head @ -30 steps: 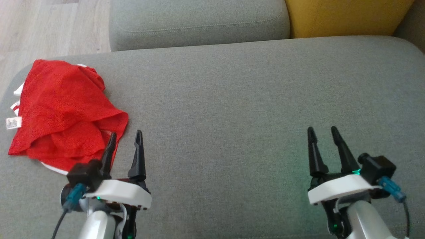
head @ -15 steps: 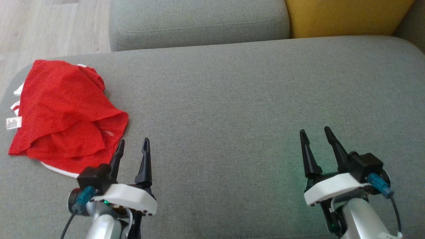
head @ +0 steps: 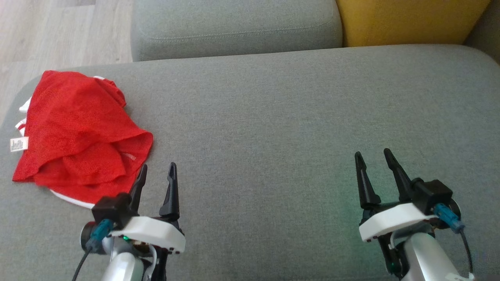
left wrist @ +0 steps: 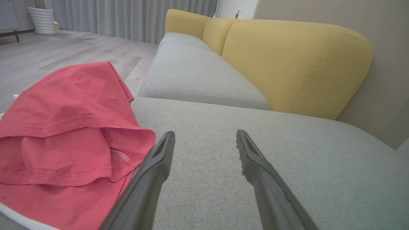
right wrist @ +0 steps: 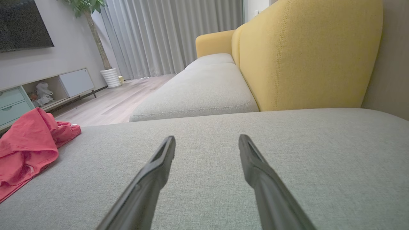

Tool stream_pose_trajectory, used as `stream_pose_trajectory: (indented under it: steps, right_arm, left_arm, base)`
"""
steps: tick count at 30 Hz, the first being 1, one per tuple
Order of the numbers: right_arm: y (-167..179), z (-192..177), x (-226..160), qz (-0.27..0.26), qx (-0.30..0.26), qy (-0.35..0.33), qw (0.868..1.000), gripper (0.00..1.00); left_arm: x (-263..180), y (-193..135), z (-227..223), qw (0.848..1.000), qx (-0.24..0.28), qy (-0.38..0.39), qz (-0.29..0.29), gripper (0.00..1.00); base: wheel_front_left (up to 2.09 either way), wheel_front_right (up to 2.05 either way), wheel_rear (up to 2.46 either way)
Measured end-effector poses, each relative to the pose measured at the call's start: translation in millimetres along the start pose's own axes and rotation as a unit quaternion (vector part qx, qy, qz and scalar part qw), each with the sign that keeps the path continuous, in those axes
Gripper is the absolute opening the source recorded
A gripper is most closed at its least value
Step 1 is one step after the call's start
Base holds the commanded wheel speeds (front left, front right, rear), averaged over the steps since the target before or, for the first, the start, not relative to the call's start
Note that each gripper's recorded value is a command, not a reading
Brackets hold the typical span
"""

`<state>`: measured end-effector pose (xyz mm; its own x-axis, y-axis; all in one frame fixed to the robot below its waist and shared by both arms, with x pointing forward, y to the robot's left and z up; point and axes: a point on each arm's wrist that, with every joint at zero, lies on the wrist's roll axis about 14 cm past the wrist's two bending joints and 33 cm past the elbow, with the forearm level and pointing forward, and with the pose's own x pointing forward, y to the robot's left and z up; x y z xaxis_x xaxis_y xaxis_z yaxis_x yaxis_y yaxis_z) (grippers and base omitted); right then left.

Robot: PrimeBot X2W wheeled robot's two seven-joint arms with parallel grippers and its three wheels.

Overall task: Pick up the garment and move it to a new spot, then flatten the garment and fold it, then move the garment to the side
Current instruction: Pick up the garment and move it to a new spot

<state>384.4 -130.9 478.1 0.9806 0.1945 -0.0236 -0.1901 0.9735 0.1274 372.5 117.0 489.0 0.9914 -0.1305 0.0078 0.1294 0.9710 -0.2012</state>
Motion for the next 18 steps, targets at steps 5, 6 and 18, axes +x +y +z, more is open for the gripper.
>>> stream_pose_trajectory:
  steps: [5, 6, 18]
  right_arm:
    - [5, -2, 3, 0.008, 0.001, 0.003, 1.000, 1.00]
    - [8, -2, 4, 0.012, 0.002, 0.004, 1.000, 1.00]
    - [73, -15, 27, 0.111, 0.005, 0.023, 0.994, 1.00]
  left_arm:
    - [-2, 4, 0, 1.000, 0.000, 0.000, 0.007, 1.00]
    - [-3, 7, 0, 1.000, -0.002, -0.001, 0.011, 1.00]
    - [-33, 63, 14, 0.994, -0.002, -0.022, 0.106, 1.00]
  base:
    - [0.00, 0.00, 0.00]
    - [0.00, 0.00, 0.00]
    - [0.00, 0.00, 0.00]
